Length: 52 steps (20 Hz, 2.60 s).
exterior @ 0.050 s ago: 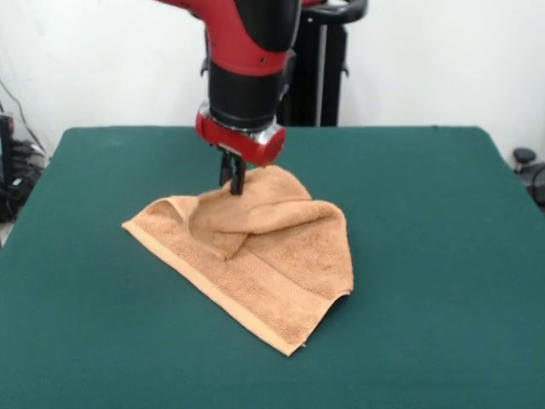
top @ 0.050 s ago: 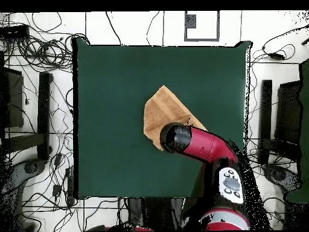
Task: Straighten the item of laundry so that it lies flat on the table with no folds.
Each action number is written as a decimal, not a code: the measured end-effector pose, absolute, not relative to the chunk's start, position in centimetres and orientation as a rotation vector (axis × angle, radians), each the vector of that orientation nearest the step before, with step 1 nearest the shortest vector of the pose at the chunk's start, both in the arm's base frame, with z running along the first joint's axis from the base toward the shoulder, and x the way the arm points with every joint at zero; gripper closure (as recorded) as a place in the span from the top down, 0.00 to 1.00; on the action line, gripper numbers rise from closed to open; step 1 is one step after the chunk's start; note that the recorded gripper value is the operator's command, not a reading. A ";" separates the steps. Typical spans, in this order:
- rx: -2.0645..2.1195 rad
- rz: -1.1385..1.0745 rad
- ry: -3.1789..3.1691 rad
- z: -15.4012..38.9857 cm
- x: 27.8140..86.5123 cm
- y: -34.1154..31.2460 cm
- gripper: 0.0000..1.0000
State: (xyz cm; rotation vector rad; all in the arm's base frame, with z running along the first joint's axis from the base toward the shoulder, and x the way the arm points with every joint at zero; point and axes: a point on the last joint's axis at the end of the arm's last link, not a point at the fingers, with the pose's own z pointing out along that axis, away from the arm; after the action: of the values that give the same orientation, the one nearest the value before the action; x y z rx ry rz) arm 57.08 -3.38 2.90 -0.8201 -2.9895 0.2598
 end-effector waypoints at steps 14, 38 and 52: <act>-0.714 0.359 -3.067 8.7 49.6 1.7 0.00; -1.063 0.339 -3.025 12.7 46.4 -1.8 0.00; -1.473 0.373 -2.919 7.9 43.1 2.9 0.00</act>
State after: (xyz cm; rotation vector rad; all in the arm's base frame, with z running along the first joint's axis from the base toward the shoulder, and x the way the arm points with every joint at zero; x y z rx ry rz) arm 43.06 2.92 7.86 -1.4725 -2.9192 0.3734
